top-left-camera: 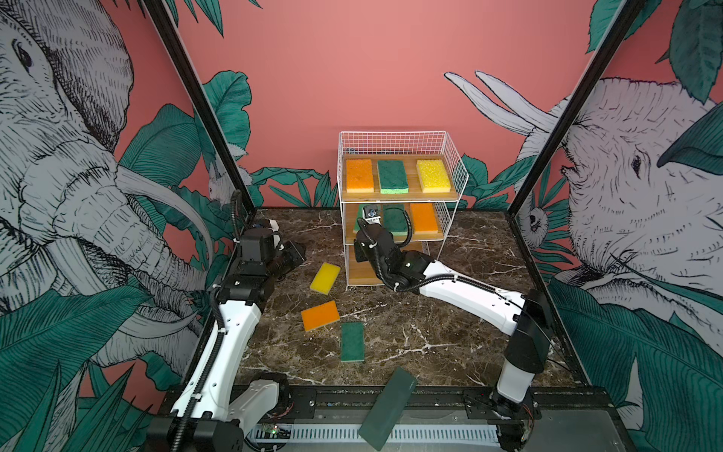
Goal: Arrange cleaning sponges on a shelf
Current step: Move the cleaning sponge to the shelf.
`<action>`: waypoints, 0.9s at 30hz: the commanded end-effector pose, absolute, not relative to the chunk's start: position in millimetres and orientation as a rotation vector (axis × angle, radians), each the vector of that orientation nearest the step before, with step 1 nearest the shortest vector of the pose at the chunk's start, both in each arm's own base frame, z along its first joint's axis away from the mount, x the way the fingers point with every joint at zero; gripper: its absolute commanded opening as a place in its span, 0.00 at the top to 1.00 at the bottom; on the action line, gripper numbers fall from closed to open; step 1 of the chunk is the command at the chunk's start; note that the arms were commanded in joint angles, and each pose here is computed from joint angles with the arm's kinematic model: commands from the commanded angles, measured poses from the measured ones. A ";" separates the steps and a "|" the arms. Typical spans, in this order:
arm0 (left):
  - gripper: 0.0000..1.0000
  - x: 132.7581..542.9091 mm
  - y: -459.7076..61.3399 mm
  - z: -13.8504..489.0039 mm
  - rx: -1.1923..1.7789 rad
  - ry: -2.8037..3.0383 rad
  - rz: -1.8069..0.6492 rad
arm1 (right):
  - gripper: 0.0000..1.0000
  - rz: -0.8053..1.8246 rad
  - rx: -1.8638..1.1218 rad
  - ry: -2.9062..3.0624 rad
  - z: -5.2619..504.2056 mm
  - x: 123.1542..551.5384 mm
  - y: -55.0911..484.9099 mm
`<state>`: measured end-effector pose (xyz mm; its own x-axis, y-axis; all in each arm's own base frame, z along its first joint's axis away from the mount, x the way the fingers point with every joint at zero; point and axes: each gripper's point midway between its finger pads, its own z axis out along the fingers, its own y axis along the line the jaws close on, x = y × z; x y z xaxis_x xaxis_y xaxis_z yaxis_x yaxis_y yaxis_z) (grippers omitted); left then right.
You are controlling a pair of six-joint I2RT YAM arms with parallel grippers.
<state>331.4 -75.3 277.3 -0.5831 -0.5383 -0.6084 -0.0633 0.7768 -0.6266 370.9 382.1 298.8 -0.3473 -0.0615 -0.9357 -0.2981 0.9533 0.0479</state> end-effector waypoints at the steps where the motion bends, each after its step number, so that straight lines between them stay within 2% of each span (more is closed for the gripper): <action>1: 0.82 328.2 -74.7 282.7 -0.447 2.080 -0.726 | 0.91 0.318 -0.208 1.820 330.5 373.6 387.7; 20: 0.83 328.1 -77.4 273.8 -0.472 2.084 -0.761 | 0.89 0.284 -0.105 1.831 308.2 396.7 388.9; 27: 0.84 327.9 -78.7 269.6 -0.475 2.091 -0.771 | 0.90 0.313 -0.154 1.875 303.3 393.3 393.2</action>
